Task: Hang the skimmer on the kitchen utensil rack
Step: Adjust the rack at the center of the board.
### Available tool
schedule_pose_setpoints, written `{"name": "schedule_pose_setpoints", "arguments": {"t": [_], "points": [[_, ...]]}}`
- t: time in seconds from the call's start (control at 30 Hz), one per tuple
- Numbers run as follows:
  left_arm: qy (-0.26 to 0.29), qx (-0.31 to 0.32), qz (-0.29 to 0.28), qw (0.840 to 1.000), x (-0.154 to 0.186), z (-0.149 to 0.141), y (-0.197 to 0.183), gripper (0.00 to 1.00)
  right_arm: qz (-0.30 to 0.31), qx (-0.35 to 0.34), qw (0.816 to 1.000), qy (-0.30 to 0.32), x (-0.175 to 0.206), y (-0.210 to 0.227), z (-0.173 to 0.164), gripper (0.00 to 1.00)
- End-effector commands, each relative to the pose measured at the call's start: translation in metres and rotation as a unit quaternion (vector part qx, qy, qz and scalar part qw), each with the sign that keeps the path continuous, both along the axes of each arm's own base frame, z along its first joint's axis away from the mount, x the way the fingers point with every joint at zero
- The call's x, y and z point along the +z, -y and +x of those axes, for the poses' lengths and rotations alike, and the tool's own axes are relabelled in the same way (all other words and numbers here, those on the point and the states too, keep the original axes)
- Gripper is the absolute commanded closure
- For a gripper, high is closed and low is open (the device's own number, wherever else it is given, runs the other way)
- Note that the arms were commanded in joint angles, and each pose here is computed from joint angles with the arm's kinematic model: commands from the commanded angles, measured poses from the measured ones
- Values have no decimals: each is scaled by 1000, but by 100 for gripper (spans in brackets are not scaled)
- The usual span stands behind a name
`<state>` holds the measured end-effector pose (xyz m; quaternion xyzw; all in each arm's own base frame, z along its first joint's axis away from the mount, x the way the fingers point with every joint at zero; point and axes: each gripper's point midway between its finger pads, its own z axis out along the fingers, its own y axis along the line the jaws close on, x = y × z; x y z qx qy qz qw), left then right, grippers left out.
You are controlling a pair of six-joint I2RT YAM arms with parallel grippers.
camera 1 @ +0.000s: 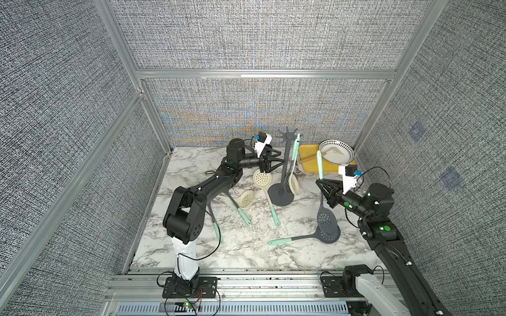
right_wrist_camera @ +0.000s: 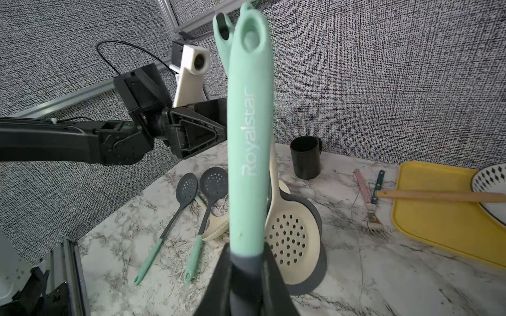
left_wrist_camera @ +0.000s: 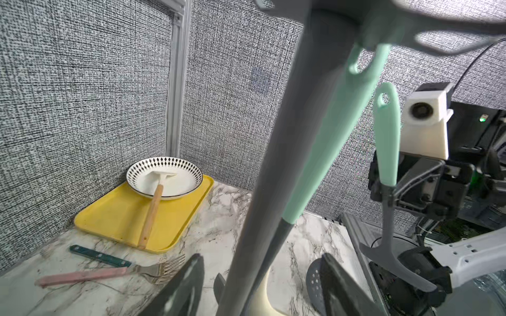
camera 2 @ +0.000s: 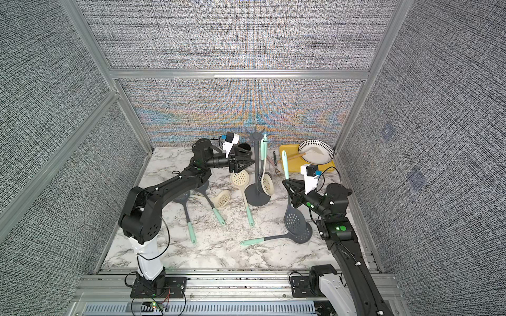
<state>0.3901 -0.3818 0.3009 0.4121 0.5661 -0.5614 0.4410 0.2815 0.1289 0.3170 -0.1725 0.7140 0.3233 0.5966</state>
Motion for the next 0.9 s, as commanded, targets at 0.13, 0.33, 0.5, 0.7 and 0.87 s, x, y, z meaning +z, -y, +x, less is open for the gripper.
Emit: {"name": "schedule_pose_setpoints", "arguments": {"t": [0.13, 0.33, 0.5, 0.7, 0.87], "points": [[-1, -56, -26, 998, 2, 4, 13, 40, 1, 14, 1000, 15, 10, -2, -7, 100], [-10, -87, -31, 996, 1, 1, 25, 49, -4, 13, 1000, 17, 13, -2, -8, 100], [-12, -102, -31, 994, 0, -5, 33, 61, -6, 13, 1000, 15, 12, -2, -8, 100], [-18, -92, -28, 995, 0, -9, 29, 78, -8, 9, 1000, 16, 11, 0, -9, 100], [-10, -39, -9, 999, 2, -13, 21, 91, -12, 4, 1000, 17, 10, 1, -9, 100]]}}
